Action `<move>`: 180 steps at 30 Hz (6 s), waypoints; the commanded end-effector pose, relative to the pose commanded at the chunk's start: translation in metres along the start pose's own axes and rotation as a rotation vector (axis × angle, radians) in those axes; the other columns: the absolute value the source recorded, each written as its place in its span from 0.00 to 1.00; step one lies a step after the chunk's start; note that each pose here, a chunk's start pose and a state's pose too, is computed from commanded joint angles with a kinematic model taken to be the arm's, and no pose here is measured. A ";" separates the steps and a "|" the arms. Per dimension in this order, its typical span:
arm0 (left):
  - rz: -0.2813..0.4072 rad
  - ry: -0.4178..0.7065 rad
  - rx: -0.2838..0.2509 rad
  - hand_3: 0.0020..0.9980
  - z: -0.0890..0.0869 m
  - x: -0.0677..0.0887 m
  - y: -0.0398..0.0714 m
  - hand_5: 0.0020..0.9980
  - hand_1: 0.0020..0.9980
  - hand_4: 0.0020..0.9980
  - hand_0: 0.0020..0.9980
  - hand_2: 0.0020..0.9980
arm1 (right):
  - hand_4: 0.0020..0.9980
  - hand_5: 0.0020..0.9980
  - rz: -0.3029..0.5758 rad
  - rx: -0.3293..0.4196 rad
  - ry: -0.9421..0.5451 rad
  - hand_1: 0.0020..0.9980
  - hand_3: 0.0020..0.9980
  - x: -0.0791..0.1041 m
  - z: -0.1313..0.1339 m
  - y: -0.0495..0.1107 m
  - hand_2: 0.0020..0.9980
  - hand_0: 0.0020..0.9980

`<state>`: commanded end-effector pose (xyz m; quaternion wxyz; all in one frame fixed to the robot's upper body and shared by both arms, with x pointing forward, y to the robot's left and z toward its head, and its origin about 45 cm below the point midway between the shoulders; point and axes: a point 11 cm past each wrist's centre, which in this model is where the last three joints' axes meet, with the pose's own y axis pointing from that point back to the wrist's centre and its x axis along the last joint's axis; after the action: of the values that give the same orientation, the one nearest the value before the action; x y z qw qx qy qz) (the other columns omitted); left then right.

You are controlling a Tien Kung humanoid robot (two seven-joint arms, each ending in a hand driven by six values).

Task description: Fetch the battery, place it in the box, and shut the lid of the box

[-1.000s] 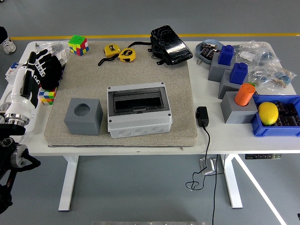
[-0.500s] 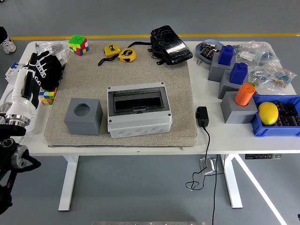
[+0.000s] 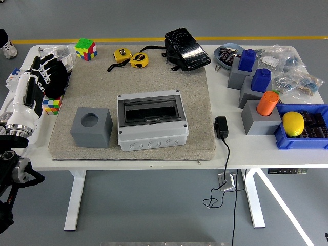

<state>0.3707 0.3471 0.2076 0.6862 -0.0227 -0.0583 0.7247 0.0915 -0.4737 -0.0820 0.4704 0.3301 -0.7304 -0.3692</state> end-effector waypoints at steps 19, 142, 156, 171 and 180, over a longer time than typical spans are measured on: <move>-0.004 -0.001 -0.003 0.83 0.001 -0.001 -0.001 1.00 0.86 1.00 0.83 0.85 | 1.00 1.00 -0.001 0.002 -0.003 0.85 0.84 -0.001 -0.001 0.000 0.81 0.85; -0.014 -0.079 -0.047 0.96 0.008 -0.002 -0.003 0.94 1.00 1.00 1.00 0.98 | 1.00 1.00 -0.005 0.006 -0.004 0.85 0.83 -0.002 -0.003 0.000 0.81 0.85; -0.005 -0.096 -0.013 0.82 0.003 0.001 0.000 1.00 0.87 1.00 0.86 0.83 | 1.00 1.00 0.002 0.005 0.009 0.85 0.83 0.003 -0.003 0.000 0.81 0.85; -0.039 -0.141 0.053 0.82 -0.003 0.005 -0.001 1.00 0.84 1.00 0.84 0.82 | 1.00 1.00 0.005 0.005 0.016 0.85 0.83 0.005 -0.003 -0.001 0.81 0.85; -0.048 -0.164 0.061 0.82 0.002 0.009 -0.004 1.00 0.84 1.00 0.83 0.82 | 1.00 1.00 0.004 0.007 0.007 0.85 0.83 0.004 -0.005 0.000 0.81 0.85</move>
<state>0.3740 0.3564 0.2103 0.6968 0.0592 -0.0928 0.7088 0.0946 -0.4787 -0.0791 0.4725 0.3317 -0.7307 -0.3644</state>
